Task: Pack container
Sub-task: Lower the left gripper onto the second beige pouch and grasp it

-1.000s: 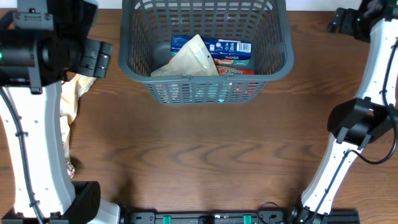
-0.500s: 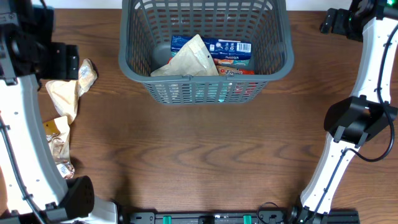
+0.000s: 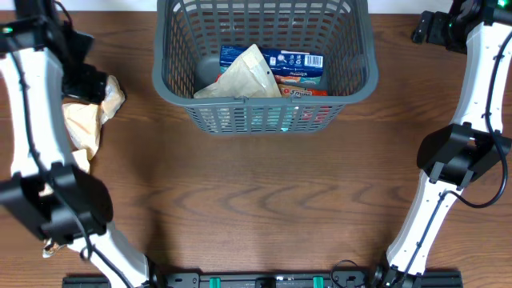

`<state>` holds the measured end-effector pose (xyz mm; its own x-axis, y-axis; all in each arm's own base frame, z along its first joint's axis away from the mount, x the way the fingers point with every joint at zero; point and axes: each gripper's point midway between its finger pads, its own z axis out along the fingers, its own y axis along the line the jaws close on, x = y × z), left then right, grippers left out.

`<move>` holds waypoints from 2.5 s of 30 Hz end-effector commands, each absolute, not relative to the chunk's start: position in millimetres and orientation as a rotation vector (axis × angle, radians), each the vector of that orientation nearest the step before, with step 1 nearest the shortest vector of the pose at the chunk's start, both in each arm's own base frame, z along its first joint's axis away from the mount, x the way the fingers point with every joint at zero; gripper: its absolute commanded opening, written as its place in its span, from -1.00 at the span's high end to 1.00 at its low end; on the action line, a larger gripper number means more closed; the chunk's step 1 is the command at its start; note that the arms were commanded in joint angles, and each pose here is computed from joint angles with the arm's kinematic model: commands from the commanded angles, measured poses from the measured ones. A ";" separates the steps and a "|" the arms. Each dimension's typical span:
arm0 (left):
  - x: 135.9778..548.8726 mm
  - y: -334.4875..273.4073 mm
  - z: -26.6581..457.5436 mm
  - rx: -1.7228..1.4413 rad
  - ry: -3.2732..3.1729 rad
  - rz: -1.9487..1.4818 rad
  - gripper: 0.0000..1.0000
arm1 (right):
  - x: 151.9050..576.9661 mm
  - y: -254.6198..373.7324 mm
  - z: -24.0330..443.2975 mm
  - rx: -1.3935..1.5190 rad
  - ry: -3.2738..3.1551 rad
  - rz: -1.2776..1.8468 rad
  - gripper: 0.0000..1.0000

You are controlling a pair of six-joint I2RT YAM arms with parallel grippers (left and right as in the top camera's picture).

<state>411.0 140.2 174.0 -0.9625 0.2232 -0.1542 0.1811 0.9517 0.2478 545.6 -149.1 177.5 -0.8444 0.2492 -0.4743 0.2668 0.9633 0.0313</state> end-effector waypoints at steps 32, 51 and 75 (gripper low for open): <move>434.2 190.3 33.1 0.708 3.015 0.208 -0.88 | 549.3 -128.7 168.1 0.298 2.655 -0.035 -0.98; 437.0 172.8 -13.7 0.580 3.050 0.013 -0.82 | 546.3 -123.0 166.0 0.279 2.676 -0.032 -0.99; 424.0 96.0 154.6 0.252 2.918 0.081 0.49 | 545.1 -121.8 165.3 0.278 2.683 -0.030 -0.99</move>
